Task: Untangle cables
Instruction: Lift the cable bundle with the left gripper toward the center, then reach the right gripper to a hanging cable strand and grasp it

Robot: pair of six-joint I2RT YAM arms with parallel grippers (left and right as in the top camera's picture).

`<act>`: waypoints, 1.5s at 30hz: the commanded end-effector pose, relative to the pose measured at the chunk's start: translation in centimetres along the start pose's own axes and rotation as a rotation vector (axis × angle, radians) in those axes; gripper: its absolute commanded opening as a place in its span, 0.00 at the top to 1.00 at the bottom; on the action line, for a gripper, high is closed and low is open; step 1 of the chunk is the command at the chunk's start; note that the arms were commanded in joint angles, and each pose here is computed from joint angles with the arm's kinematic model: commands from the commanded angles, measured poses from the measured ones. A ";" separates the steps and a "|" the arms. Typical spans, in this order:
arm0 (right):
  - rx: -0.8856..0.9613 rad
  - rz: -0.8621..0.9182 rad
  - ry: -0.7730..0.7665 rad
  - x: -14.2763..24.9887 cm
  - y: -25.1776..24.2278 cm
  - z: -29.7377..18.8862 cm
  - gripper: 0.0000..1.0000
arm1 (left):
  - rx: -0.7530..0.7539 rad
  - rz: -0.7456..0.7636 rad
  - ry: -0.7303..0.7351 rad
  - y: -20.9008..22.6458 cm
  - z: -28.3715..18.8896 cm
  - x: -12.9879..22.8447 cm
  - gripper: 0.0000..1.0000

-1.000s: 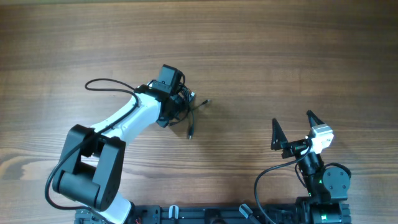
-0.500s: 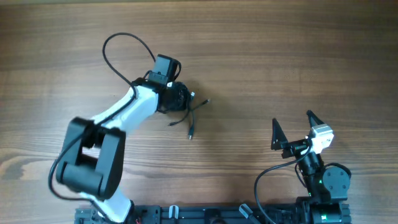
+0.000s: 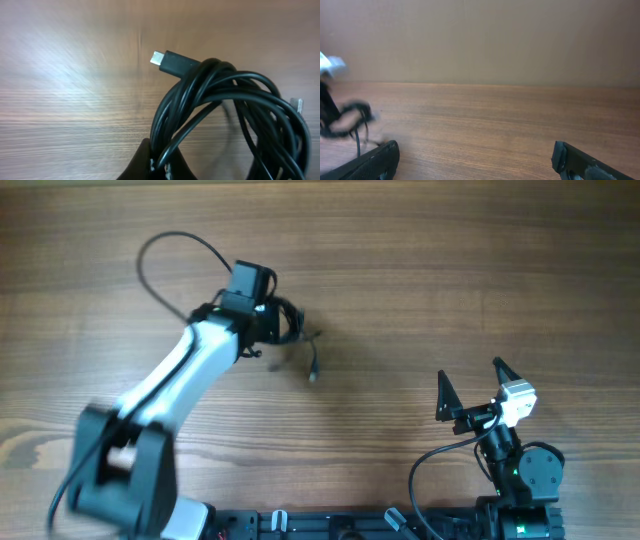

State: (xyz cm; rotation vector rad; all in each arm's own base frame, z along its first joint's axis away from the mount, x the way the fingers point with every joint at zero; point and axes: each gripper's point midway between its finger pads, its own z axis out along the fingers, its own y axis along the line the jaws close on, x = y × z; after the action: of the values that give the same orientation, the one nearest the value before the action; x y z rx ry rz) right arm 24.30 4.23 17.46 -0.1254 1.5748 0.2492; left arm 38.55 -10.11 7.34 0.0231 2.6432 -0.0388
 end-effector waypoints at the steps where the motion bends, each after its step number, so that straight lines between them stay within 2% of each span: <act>1: 0.007 0.004 -0.010 -0.2 -0.1 0.0 0.00 | 0.055 -0.049 -0.163 0.1 -7.5 -2.8 0.96; 5: 0.007 0.004 -0.010 -0.2 -0.1 0.0 0.00 | 0.116 -0.050 -0.182 -0.1 -11.8 -1.8 0.96; 9: 0.007 0.004 -0.010 -0.2 -0.1 0.0 0.00 | 0.141 -0.057 -0.199 -0.4 -12.6 -2.0 0.96; 11: -0.020 0.030 -0.014 -0.3 0.4 0.0 0.00 | 0.149 -0.132 -0.193 -0.4 -12.6 -2.0 0.96; 12: -0.064 0.106 -0.007 -0.3 1.1 -0.1 0.00 | 0.155 -0.158 -0.191 -0.4 -12.6 -2.0 0.96; 13: -0.109 0.283 0.005 -0.3 1.9 -0.1 0.00 | 0.159 -0.196 -0.187 -0.4 -12.6 -2.0 0.96; 14: -0.154 0.538 0.033 -0.3 2.7 -0.2 0.00 | 0.165 -0.215 -0.183 -0.5 -12.6 -1.9 0.96; 15: -0.218 1.027 0.121 -0.2 4.1 -0.5 0.00 | 0.174 -0.254 -0.178 -0.6 -12.6 -1.9 0.96; 17: -0.188 1.188 0.128 -0.1 3.7 -0.4 0.00 | 0.175 -0.261 -0.178 -0.6 -12.6 -1.9 0.96; 18: -0.127 1.193 0.090 0.0 2.5 -0.1 0.00 | 0.178 -0.268 -0.181 -0.7 -12.6 -2.0 0.96; 20: -0.110 0.710 0.049 -0.2 2.0 0.1 0.01 | 0.206 -0.310 -0.172 -1.2 -12.3 -2.2 0.96; 24: -0.158 0.678 0.146 -1.5 3.3 0.7 0.00 | 0.219 -0.360 -0.165 -1.4 -12.2 -2.3 0.96; 27: -0.396 0.798 0.274 -3.3 7.3 1.3 0.00 | 0.229 -0.448 -0.159 -1.4 -12.2 -2.4 0.96; 28: -0.454 0.896 0.304 -3.8 8.1 1.8 0.04 | 0.232 -0.470 -0.155 -1.5 -12.2 -2.3 0.96; 32: -0.596 1.097 0.375 -4.7 11.0 3.6 0.05 | 0.273 -0.717 -0.111 -2.9 -12.4 -1.9 0.96; 34: -0.644 1.193 0.408 -4.4 13.6 4.6 0.04 | 0.286 -0.719 -0.110 -3.8 -12.6 -1.8 0.96; 38: -0.507 1.481 0.482 -0.5 17.1 7.3 0.03 | 0.297 -0.675 -0.104 -5.4 -12.8 -1.2 0.96; 41: -0.426 1.575 0.438 1.1 17.2 8.8 0.07 | 0.277 -0.638 -0.108 -6.3 -12.9 -0.5 0.96; 45: -0.403 1.601 0.340 0.0 16.3 10.5 0.23 | 0.279 -0.599 -0.093 -7.5 -13.1 0.4 0.96</act>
State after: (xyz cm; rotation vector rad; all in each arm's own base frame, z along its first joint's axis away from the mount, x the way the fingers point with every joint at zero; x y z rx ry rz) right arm 28.87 23.28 17.51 0.7878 1.7108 1.8679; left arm 31.87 -16.74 18.57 -0.6638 2.4509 -0.5992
